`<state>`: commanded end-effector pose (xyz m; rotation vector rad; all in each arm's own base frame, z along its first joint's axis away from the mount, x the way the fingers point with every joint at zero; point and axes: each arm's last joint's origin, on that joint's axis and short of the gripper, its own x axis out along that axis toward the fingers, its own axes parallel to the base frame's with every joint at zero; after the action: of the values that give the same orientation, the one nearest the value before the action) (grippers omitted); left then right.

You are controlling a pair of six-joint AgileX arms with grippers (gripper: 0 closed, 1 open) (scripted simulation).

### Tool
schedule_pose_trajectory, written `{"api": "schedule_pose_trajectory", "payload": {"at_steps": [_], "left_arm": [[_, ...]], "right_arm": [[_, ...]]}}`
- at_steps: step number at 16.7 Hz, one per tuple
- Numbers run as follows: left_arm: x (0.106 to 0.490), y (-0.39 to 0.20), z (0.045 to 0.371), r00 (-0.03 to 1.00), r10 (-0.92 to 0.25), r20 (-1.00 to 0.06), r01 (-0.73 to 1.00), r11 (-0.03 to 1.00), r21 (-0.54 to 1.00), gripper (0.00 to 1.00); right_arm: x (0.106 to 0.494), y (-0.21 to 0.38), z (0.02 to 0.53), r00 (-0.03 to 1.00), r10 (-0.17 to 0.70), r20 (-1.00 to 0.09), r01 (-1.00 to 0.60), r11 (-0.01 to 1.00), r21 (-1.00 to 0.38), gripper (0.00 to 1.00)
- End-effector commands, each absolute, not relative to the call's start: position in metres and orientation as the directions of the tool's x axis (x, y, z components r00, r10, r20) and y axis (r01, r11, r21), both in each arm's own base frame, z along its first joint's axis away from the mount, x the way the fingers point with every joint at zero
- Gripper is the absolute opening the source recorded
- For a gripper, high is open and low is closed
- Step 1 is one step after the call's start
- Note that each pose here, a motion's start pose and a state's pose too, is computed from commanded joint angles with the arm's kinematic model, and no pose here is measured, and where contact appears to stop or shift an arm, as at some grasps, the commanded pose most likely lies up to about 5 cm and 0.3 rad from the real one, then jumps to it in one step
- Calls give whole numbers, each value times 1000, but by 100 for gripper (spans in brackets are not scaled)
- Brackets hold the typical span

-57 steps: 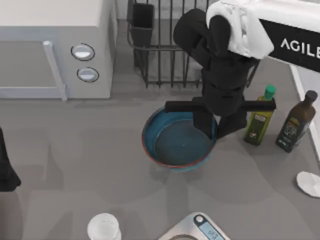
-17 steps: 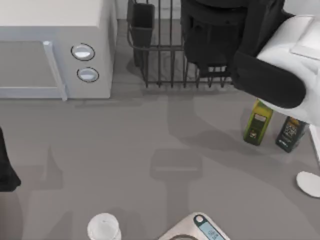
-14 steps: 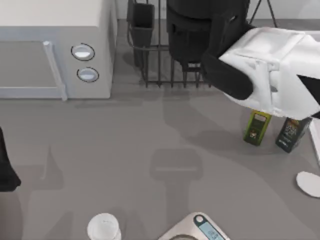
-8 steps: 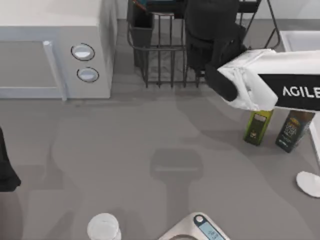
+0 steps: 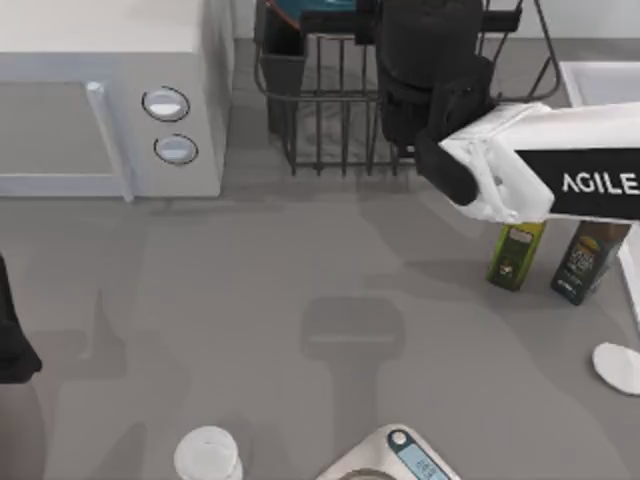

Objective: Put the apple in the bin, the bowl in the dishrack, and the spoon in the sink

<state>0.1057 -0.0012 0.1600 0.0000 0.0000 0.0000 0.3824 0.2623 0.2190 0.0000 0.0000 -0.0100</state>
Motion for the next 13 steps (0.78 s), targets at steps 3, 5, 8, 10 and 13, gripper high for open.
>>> {"api": "schedule_pose_trajectory", "payload": {"at_steps": [3, 5, 8, 10, 13], "left_arm": [[106, -1, 160, 1000, 0, 0, 0, 1000, 0, 100], [106, -1, 160, 1000, 0, 0, 0, 1000, 0, 100], [106, -1, 160, 1000, 0, 0, 0, 1000, 0, 100], [106, -1, 160, 1000, 0, 0, 0, 1000, 0, 100], [106, -1, 160, 1000, 0, 0, 0, 1000, 0, 100]], "right_arm": [[382, 262, 219, 1000, -10, 0, 10, 1000, 0, 38], [382, 262, 219, 1000, -10, 0, 10, 1000, 0, 53], [382, 262, 219, 1000, -10, 0, 10, 1000, 0, 75], [382, 262, 219, 1000, -10, 0, 10, 1000, 0, 90], [382, 262, 219, 1000, -10, 0, 10, 1000, 0, 100]]}}
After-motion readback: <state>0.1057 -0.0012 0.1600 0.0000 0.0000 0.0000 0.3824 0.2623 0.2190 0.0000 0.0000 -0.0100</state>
